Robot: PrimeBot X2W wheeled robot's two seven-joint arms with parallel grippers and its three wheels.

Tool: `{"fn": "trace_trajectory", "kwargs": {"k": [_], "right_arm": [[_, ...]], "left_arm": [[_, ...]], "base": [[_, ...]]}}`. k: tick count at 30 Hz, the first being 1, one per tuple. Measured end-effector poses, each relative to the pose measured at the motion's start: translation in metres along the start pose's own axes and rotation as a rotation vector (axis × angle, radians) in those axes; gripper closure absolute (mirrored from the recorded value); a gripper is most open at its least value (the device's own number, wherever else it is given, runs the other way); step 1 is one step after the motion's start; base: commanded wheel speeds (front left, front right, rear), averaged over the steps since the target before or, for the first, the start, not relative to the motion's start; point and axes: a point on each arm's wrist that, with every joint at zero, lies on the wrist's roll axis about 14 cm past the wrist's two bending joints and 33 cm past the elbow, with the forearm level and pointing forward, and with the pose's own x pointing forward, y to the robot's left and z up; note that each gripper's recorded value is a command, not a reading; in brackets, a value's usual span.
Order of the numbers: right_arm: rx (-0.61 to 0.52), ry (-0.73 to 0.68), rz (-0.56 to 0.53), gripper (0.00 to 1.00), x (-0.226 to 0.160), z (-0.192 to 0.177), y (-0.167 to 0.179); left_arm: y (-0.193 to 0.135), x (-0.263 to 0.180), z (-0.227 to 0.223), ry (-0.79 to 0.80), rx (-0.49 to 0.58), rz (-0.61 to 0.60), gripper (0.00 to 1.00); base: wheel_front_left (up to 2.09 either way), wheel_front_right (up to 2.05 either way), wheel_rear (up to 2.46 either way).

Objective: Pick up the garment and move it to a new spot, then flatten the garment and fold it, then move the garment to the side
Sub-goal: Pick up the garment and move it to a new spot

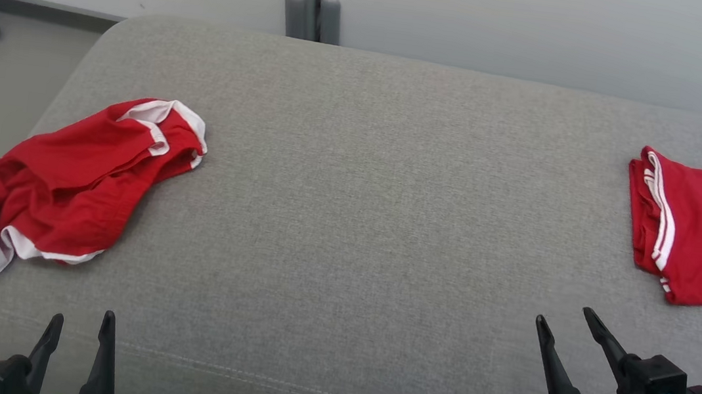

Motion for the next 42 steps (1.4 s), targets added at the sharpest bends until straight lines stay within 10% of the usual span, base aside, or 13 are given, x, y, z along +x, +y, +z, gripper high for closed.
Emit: {"fn": "trace_trajectory", "kwargs": {"k": [20, 42], "right_arm": [[-0.018, 0.018, 0.137, 0.0, 0.043, -0.008, 0.027], [-0.07, -0.121, 0.17, 0.0, 0.126, 0.018, -0.002]], "left_arm": [[0.044, -0.013, 0.009, -0.028, -0.051, 0.179, 0.0], [0.066, 0.132, 0.026, 0.117, 0.004, 0.136, 0.0]], "base": [[0.0, 0.0, 0.0], [0.0, 0.0, 0.0]]}}
